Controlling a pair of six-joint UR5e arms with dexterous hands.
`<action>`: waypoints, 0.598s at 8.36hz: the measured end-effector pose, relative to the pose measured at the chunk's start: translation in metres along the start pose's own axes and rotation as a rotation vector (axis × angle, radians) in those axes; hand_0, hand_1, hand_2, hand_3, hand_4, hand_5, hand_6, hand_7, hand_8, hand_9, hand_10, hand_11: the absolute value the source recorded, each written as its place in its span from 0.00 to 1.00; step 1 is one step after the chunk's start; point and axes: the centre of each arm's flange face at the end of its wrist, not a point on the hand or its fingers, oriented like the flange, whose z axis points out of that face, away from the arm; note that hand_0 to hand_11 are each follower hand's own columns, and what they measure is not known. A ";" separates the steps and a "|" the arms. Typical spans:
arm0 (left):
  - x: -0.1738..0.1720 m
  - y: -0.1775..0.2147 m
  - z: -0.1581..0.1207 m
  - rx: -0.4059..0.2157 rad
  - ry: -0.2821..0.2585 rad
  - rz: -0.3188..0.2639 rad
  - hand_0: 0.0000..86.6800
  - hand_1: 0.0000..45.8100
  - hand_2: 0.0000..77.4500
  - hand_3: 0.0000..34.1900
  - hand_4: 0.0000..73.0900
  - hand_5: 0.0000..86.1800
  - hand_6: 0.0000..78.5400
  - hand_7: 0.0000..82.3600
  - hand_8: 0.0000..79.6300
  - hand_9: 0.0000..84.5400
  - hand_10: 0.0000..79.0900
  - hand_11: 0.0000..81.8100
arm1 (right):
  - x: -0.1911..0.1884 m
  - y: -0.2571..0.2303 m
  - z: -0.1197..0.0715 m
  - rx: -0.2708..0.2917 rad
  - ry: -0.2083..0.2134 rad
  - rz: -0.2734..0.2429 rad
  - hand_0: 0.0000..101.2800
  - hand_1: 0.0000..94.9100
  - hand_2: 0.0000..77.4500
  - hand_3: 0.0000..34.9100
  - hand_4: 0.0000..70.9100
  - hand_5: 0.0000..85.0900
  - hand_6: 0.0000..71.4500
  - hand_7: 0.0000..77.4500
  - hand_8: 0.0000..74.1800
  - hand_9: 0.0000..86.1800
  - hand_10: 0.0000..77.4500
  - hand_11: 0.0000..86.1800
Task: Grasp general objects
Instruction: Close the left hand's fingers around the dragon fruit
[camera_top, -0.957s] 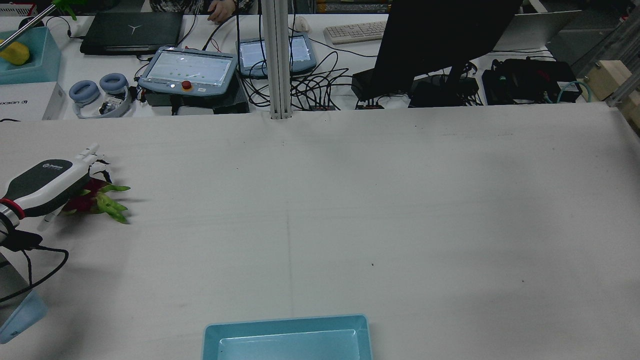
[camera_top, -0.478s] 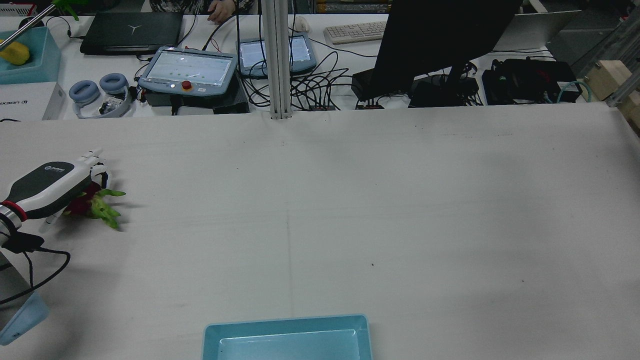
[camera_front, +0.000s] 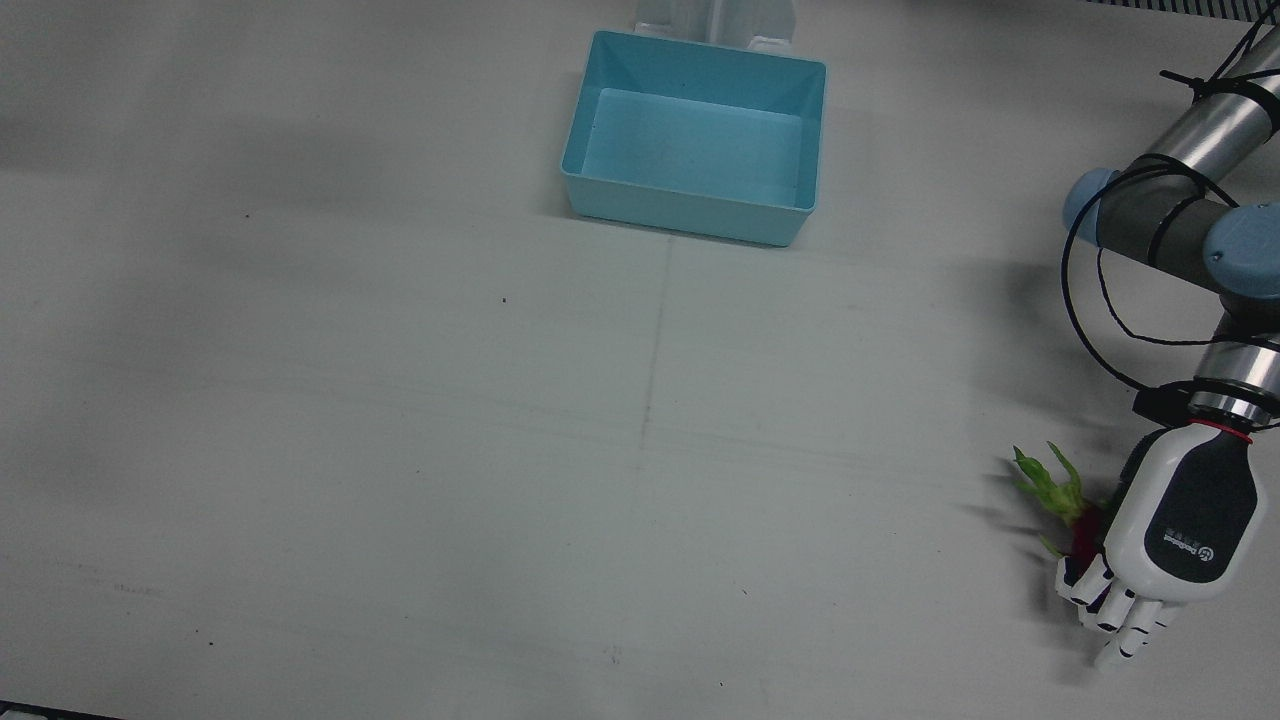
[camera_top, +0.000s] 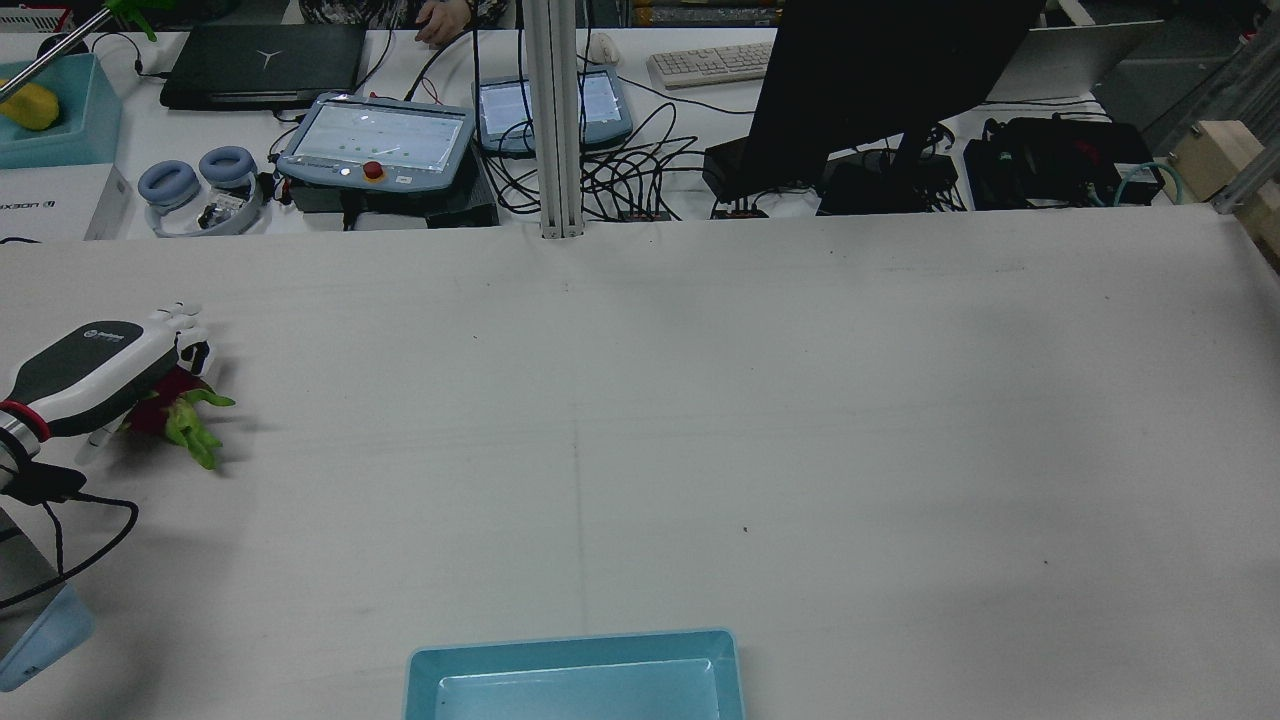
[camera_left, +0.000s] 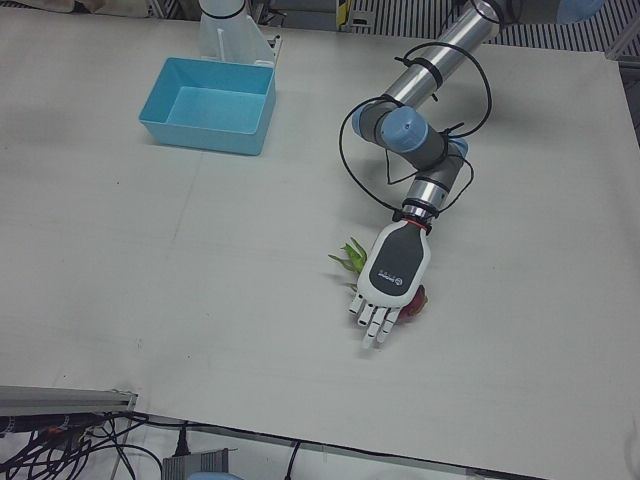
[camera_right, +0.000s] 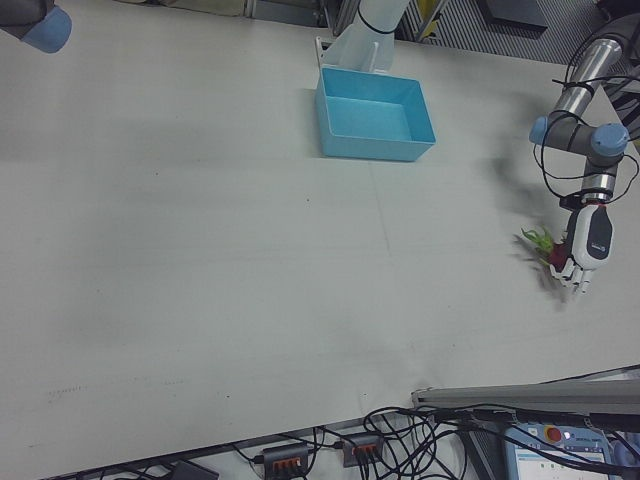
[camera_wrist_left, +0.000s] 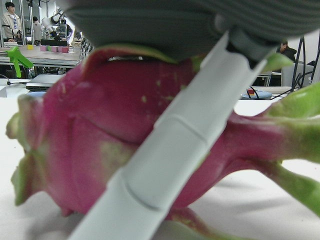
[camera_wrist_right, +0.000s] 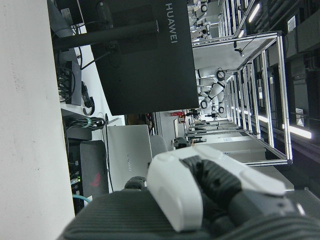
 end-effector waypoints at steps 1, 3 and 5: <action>0.000 -0.001 0.000 0.004 0.001 0.000 0.92 0.00 0.00 0.01 0.08 0.82 0.10 0.85 0.01 0.20 0.29 0.19 | 0.000 0.000 0.000 0.000 -0.001 0.000 0.00 1.00 1.00 0.00 0.00 0.00 0.00 0.00 0.00 0.01 0.00 0.01; 0.000 -0.002 0.000 0.021 0.002 0.000 0.92 0.00 0.00 0.03 0.28 0.87 0.44 0.85 0.18 0.33 0.23 0.71 | 0.000 0.000 0.000 0.000 0.000 0.000 0.00 1.00 1.00 0.00 0.00 0.00 0.00 0.00 0.00 0.01 0.00 0.01; 0.002 -0.004 -0.001 0.038 0.007 -0.001 0.92 0.00 0.00 0.00 0.54 0.84 0.76 0.89 0.50 0.57 0.21 0.88 | 0.000 0.000 0.000 0.000 0.000 0.000 0.00 1.00 1.00 0.00 0.00 0.00 0.00 0.00 0.00 0.01 0.00 0.01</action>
